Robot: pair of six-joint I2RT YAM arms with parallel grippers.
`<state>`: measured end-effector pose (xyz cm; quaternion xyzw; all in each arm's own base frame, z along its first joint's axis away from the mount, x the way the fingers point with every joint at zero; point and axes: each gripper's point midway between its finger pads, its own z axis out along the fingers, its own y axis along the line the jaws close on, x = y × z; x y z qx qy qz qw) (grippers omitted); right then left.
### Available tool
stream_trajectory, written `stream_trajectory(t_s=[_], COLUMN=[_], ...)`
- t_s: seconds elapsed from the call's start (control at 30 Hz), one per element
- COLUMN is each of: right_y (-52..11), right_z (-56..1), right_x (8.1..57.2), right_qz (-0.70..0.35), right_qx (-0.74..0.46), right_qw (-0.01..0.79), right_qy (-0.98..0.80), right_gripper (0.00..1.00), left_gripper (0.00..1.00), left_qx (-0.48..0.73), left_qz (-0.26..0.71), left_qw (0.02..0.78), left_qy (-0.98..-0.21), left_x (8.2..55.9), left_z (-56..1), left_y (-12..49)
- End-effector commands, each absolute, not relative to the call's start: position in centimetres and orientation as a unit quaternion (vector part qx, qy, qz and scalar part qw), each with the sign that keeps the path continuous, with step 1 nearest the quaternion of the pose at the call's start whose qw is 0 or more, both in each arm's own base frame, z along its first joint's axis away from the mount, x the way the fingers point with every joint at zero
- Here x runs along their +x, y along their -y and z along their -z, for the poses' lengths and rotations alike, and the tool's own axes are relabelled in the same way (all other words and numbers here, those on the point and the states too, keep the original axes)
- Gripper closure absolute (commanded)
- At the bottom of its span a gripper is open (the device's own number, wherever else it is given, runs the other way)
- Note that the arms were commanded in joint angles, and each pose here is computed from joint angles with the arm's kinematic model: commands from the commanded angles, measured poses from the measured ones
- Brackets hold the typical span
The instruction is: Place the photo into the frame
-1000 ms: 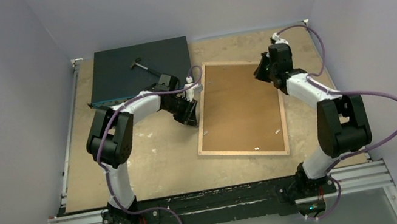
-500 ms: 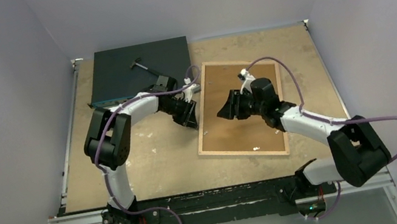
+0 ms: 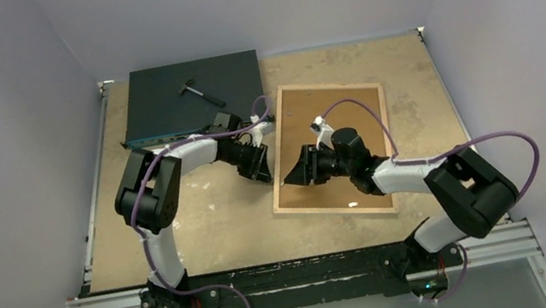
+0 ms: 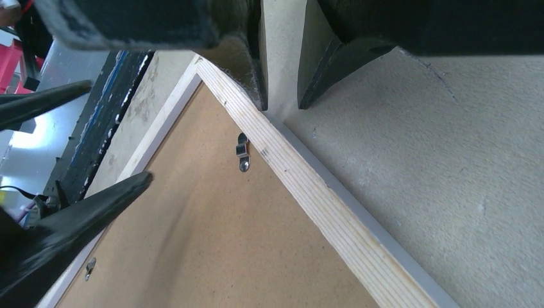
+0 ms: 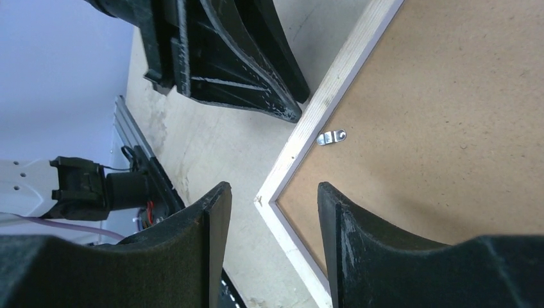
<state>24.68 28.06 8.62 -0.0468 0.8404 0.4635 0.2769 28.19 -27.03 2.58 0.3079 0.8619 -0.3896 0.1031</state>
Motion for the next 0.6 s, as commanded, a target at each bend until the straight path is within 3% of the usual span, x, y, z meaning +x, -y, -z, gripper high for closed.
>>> stream_trajectory(t_s=[0.0, 0.57], right_y=[-29.1, -29.1], right_z=[-8.2, -5.4], right_x=[24.3, 23.5], right_qz=[-0.478, -0.461], right_qx=[-0.063, -0.057], right_qw=[0.276, 0.262], right_qy=[-0.832, -0.846], right_gripper=[0.46, 0.49], left_gripper=[0.78, 0.82], left_qx=[0.304, 0.287], left_qz=[0.426, 0.441], left_qw=[0.123, 0.099], left_qy=[-0.843, -0.844], left_x=[28.7, 27.1], left_z=[-3.9, -2.0], left_y=[28.4, 29.2])
